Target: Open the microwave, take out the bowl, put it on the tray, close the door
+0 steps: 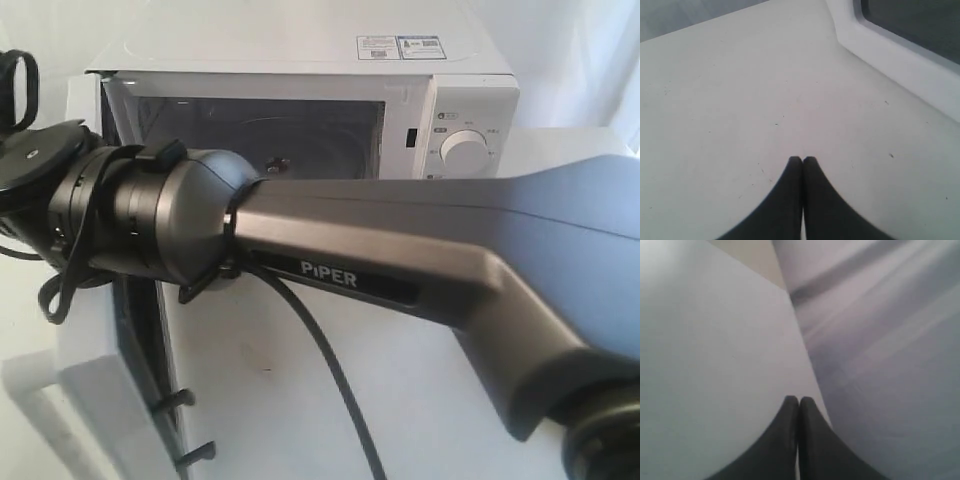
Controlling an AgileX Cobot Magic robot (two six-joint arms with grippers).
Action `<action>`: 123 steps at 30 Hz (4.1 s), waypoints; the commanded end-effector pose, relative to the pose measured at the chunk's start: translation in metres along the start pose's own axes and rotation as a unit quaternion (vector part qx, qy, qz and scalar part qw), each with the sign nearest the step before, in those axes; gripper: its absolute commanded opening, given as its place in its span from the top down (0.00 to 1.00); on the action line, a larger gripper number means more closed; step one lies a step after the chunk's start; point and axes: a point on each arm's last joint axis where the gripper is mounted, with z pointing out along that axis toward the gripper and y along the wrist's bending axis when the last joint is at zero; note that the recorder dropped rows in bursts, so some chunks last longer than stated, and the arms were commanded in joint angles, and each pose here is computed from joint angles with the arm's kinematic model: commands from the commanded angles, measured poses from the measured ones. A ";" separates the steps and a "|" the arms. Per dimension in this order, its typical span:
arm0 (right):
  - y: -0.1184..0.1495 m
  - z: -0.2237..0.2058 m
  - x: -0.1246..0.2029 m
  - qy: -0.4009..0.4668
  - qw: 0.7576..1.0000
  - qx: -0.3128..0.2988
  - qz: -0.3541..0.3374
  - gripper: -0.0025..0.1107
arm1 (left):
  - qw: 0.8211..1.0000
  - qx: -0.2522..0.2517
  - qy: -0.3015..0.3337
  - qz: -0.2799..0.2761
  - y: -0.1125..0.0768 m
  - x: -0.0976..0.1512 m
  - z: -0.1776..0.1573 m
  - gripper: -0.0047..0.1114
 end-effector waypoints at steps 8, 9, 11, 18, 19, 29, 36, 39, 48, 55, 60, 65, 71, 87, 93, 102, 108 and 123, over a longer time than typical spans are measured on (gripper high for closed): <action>0.017 -0.035 0.007 0.117 0.990 -0.008 -0.074 0.98 | 1.000 0.003 -0.001 -0.004 -0.001 0.000 0.000 0.96; 0.035 -0.042 -0.006 0.074 0.993 -0.049 -0.073 0.98 | 1.000 0.003 -0.001 -0.004 -0.001 0.000 0.000 0.96; 0.050 -0.050 -0.011 0.084 0.991 -0.060 -0.079 0.98 | 1.000 0.003 -0.001 -0.004 -0.001 0.000 0.000 0.96; -0.005 -0.081 0.101 0.454 0.870 0.146 -0.127 0.98 | 1.000 0.003 -0.001 -0.004 -0.001 0.000 0.000 0.96; -0.015 -0.084 0.114 0.470 0.857 0.165 -0.129 0.98 | 1.000 0.003 -0.001 -0.004 -0.001 0.000 0.000 0.96; -0.069 -0.098 0.181 0.517 0.815 0.245 -0.090 0.98 | 1.000 0.003 -0.001 -0.004 -0.001 0.000 0.000 0.96; -0.086 -0.099 0.190 0.506 0.813 0.267 -0.107 0.98 | 1.000 0.003 -0.001 -0.004 -0.001 0.000 0.000 0.96; -0.093 -0.099 0.192 0.497 0.812 0.287 -0.107 0.98 | 1.000 0.003 -0.001 -0.004 -0.001 0.000 0.000 0.96; -0.067 -0.096 0.173 0.494 0.827 0.256 -0.074 0.98 | 1.000 0.003 -0.001 -0.004 -0.001 0.000 0.000 0.96; -0.029 -0.111 0.111 0.435 0.867 0.227 -0.088 0.98 | 1.000 0.003 -0.001 -0.004 -0.001 0.000 0.000 0.96; -0.024 -0.144 0.077 0.401 0.873 0.266 -0.086 0.98 | 1.000 0.003 -0.001 -0.004 -0.001 0.000 0.000 0.96; -0.017 -0.175 0.063 0.388 0.885 0.249 -0.067 0.98 | 1.000 0.003 -0.001 -0.004 -0.001 0.000 0.000 0.96; -0.007 -0.220 0.058 0.403 0.894 0.197 -0.015 0.98 | 1.000 0.003 -0.001 -0.004 -0.001 0.000 0.000 0.96; -0.016 -0.296 0.069 0.434 0.877 0.139 0.152 0.98 | 1.000 0.003 -0.001 -0.004 -0.001 0.000 0.000 0.96; -0.016 -0.295 0.069 0.434 0.877 0.139 0.152 0.98 | 1.000 0.003 -0.001 -0.004 -0.001 0.000 0.000 0.96; -0.014 -0.297 0.071 0.441 0.873 0.131 0.162 0.98 | 1.000 0.003 -0.001 -0.004 -0.001 0.000 0.000 0.96; -0.017 -0.306 0.090 0.483 0.840 0.131 0.209 0.98 | 1.000 0.003 -0.001 -0.004 -0.001 0.000 0.000 0.96; -0.021 -0.390 0.167 0.062 0.795 0.208 0.567 0.98 | 1.000 0.003 -0.001 -0.004 -0.001 0.000 0.000 0.96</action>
